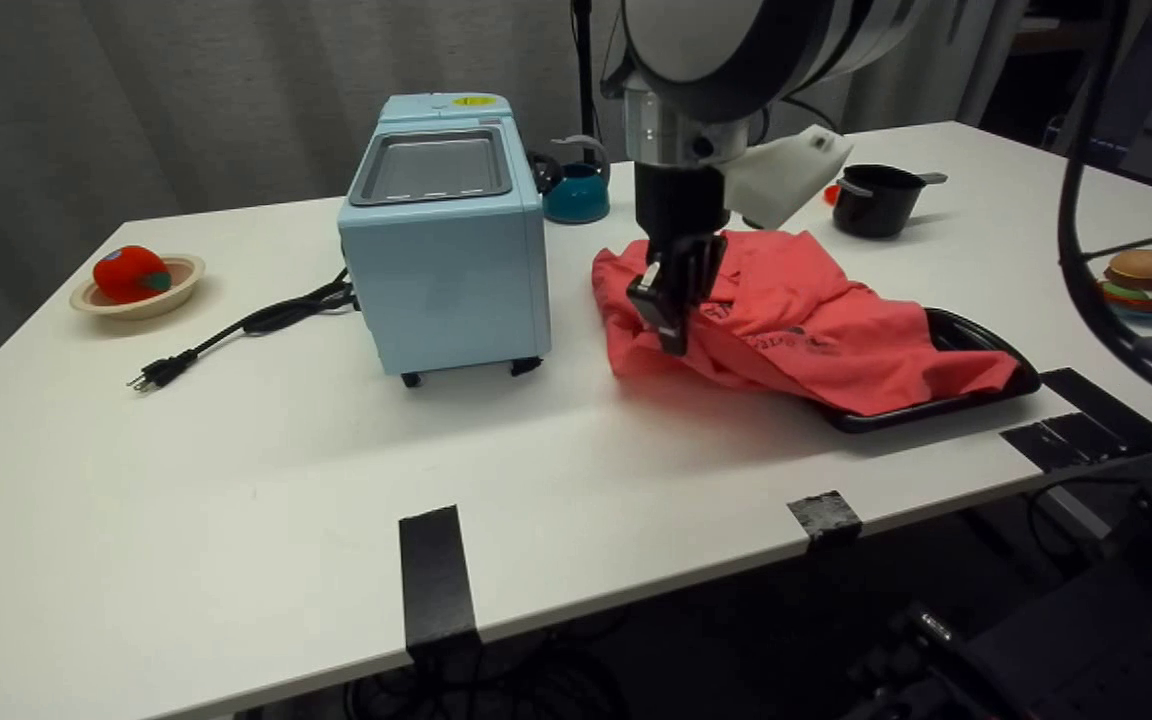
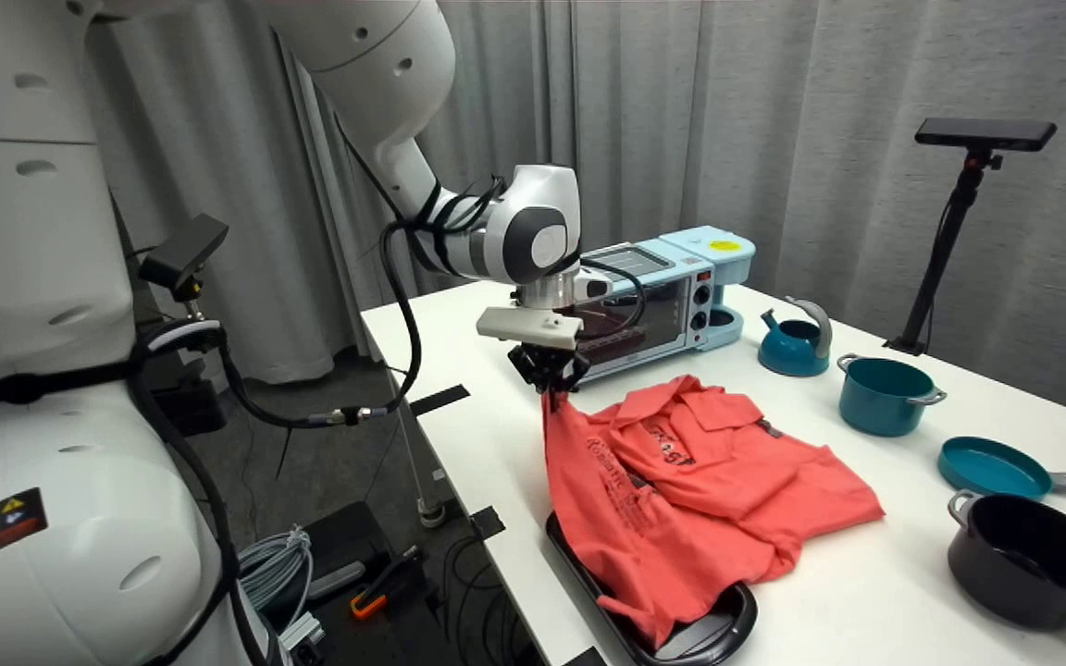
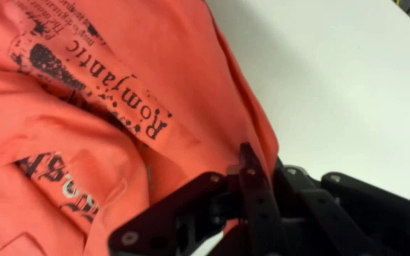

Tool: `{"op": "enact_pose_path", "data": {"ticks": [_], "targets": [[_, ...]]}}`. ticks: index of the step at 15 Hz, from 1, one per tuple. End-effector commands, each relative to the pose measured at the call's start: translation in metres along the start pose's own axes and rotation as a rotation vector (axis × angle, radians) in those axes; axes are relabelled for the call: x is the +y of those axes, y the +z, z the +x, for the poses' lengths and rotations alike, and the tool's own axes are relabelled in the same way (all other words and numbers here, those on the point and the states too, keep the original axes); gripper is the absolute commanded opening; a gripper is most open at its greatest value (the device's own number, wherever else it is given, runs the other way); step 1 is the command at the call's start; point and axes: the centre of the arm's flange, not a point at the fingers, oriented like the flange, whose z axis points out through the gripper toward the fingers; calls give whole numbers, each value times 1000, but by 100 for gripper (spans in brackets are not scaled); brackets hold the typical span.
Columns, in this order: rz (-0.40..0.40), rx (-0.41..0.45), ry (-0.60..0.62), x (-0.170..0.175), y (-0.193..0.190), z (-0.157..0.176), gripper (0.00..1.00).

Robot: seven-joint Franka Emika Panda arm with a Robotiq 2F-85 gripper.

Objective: Fold the shirt twice

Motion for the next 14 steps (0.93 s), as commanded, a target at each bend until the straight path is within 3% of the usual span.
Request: {"op": "enact_pose_path", "data": {"ticks": [1,8,14], "targets": [[-20,116,14,15,-42,26,2],[-132,339,73,59,-86,95,2],[-215,382,156,130,-94,126,2]]}}
